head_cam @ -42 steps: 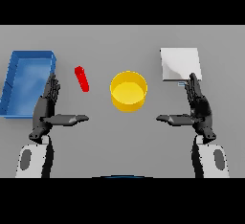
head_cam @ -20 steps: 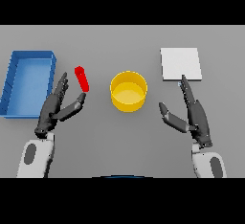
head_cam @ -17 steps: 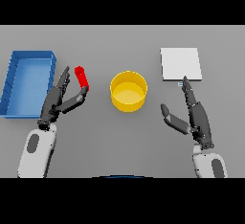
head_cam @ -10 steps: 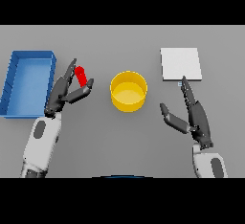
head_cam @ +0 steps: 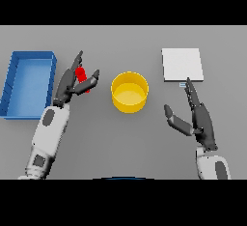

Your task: Pick up the red beaker and tilt it to pour out 1 green nut into yellow bowl. Pick up the yellow bowl and place it on the metallic measuring scale.

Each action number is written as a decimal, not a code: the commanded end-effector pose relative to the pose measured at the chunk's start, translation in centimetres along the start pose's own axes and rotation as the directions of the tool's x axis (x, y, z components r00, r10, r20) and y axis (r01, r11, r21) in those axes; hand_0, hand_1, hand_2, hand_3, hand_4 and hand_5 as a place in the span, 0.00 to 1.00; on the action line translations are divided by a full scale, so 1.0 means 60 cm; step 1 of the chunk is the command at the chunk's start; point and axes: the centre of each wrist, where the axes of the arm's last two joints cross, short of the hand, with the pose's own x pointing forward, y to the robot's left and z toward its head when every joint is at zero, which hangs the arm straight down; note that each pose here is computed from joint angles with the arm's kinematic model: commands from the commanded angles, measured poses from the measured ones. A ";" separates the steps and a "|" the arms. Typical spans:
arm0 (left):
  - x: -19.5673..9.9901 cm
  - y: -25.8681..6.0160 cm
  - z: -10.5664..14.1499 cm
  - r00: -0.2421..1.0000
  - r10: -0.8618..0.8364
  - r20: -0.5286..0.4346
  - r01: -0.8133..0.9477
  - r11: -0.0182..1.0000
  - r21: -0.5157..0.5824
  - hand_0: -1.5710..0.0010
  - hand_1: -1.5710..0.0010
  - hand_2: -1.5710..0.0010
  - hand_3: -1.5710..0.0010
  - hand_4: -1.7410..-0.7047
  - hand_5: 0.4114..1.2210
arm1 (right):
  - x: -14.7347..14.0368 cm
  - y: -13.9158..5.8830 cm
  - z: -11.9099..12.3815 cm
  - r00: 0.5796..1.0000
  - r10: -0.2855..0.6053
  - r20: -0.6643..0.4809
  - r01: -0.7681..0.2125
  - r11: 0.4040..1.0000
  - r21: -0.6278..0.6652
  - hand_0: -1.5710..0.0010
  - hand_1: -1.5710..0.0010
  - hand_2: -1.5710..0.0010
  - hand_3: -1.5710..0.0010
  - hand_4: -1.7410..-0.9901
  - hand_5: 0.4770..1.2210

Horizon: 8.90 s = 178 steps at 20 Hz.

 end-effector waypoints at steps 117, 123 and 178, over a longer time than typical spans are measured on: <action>0.146 0.341 -0.035 0.823 -0.340 -0.454 0.499 0.815 0.294 0.00 0.00 0.00 0.00 0.00 1.00 | -0.004 0.009 -0.010 0.997 0.041 0.067 -0.043 0.998 0.035 1.00 1.00 1.00 1.00 0.77 0.27; 0.116 0.314 0.009 0.829 -0.261 -0.494 0.448 0.839 0.308 0.00 0.00 0.00 0.00 0.00 0.63 | -0.005 0.010 -0.016 0.998 0.031 0.049 -0.033 0.999 0.042 1.00 1.00 1.00 1.00 0.78 0.26; 0.125 0.310 0.050 0.839 -0.369 -0.399 0.435 0.897 0.085 1.00 1.00 1.00 1.00 0.92 0.37 | 0.051 0.138 -0.245 0.364 0.662 0.655 -0.817 -0.109 0.566 1.00 0.99 0.98 0.95 0.68 0.39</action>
